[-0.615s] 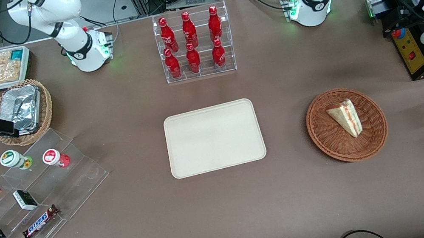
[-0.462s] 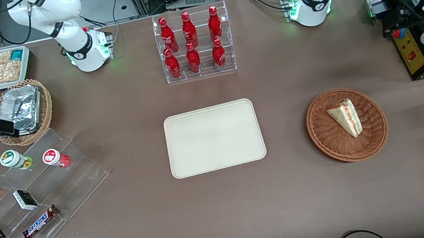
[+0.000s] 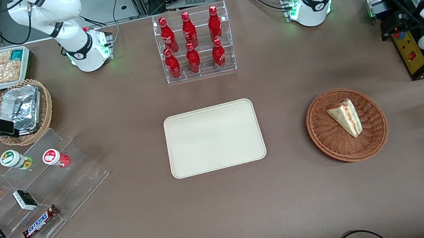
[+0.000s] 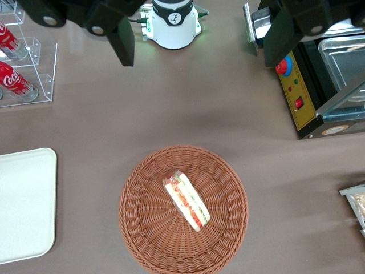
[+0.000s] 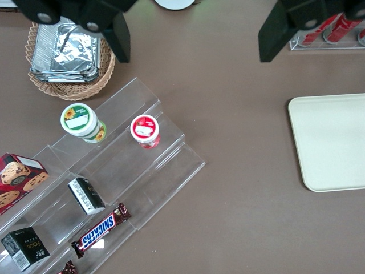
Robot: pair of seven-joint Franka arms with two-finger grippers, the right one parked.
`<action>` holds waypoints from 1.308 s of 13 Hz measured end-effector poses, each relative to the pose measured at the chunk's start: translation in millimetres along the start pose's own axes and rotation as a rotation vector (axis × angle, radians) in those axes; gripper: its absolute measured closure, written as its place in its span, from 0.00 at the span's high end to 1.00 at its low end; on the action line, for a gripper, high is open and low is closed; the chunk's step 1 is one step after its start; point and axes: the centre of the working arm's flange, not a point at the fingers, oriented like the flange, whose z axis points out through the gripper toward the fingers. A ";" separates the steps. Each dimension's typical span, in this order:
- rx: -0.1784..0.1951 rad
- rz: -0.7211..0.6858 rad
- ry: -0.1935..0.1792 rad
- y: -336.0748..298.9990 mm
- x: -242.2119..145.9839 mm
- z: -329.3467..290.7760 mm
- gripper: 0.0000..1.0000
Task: Place sandwich from basket to tray
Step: 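Move the left gripper over the wicker basket above the wrapped sandwich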
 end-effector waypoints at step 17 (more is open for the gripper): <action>-0.001 -0.091 0.018 -7.0 79.8 210.8 1.00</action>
